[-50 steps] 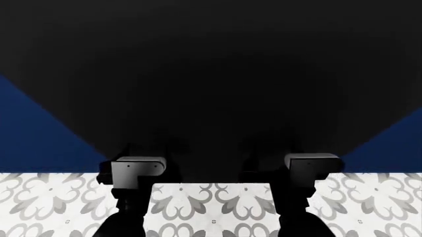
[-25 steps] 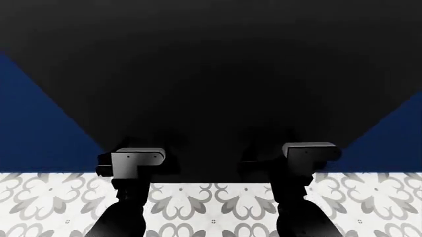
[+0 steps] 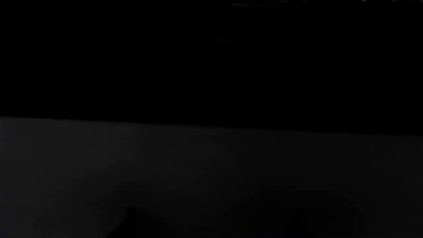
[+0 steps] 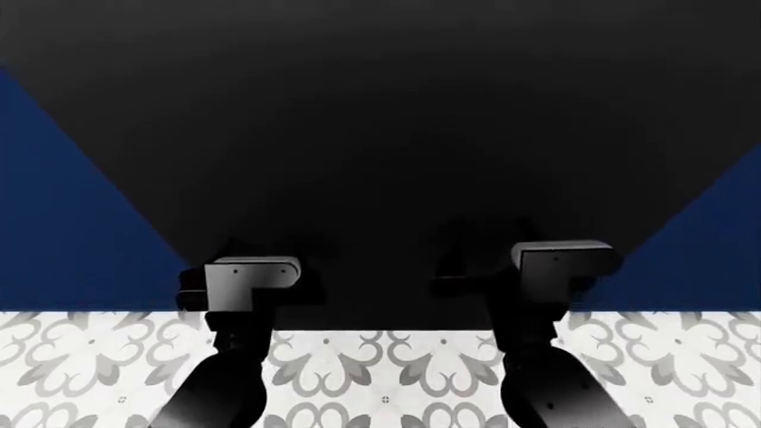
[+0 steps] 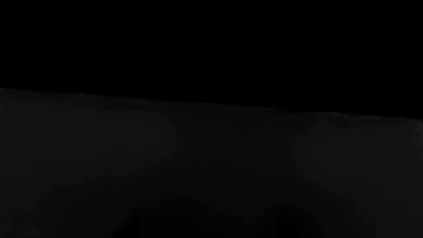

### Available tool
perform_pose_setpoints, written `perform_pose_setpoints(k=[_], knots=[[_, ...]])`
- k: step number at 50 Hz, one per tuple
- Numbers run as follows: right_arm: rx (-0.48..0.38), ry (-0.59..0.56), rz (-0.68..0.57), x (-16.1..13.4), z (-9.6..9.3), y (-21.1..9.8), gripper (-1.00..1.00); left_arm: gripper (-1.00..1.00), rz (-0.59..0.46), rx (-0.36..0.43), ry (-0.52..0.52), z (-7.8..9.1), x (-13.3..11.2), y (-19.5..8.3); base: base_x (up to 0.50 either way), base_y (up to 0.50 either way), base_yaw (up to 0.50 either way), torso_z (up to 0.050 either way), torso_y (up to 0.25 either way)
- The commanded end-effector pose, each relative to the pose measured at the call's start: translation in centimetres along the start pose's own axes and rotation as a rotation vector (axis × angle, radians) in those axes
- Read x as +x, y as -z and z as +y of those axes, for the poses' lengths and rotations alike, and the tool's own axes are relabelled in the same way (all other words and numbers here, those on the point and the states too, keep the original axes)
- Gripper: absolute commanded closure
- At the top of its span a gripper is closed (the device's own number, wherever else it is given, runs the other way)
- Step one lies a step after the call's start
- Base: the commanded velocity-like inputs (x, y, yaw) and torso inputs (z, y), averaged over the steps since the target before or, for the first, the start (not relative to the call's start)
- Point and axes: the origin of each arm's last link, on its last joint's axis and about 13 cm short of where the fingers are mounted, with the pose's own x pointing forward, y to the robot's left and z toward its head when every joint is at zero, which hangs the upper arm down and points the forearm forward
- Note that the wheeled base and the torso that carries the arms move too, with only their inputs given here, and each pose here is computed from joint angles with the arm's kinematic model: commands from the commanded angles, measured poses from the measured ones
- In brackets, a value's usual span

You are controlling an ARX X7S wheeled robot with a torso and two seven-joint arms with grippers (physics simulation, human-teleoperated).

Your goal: Close the dishwasher door

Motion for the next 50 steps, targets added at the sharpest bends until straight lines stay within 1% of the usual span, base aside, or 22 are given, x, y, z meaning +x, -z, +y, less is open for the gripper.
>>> perform_pose_setpoints(k=[1,15,31,50], knots=[[-0.011,0.01,-0.013,0.6,-0.2,-0.5,-1.0,-1.0,-0.005,-0.01,0.0,-0.1,0.7,-0.6,0.0,0.0,0.0,0.0,0.0],[-0.016,0.01,-0.023,1.2,-0.2,-1.1,-1.0,-1.0,-0.016,0.001,-0.013,0.0,1.6,-1.2,0.0,0.0,0.0,0.0,0.0],[-0.02,0.019,-0.037,2.3,0.4,-1.7,-1.0,-1.0,-0.02,0.006,-0.02,0.0,2.3,-1.7,0.0,0.0,0.0,0.0,0.001],[-0.027,0.038,-0.042,3.4,0.0,-2.1,-1.0,-1.0,-0.029,0.016,-0.021,-0.1,2.9,-2.5,0.0,0.0,0.0,0.0,0.002]])
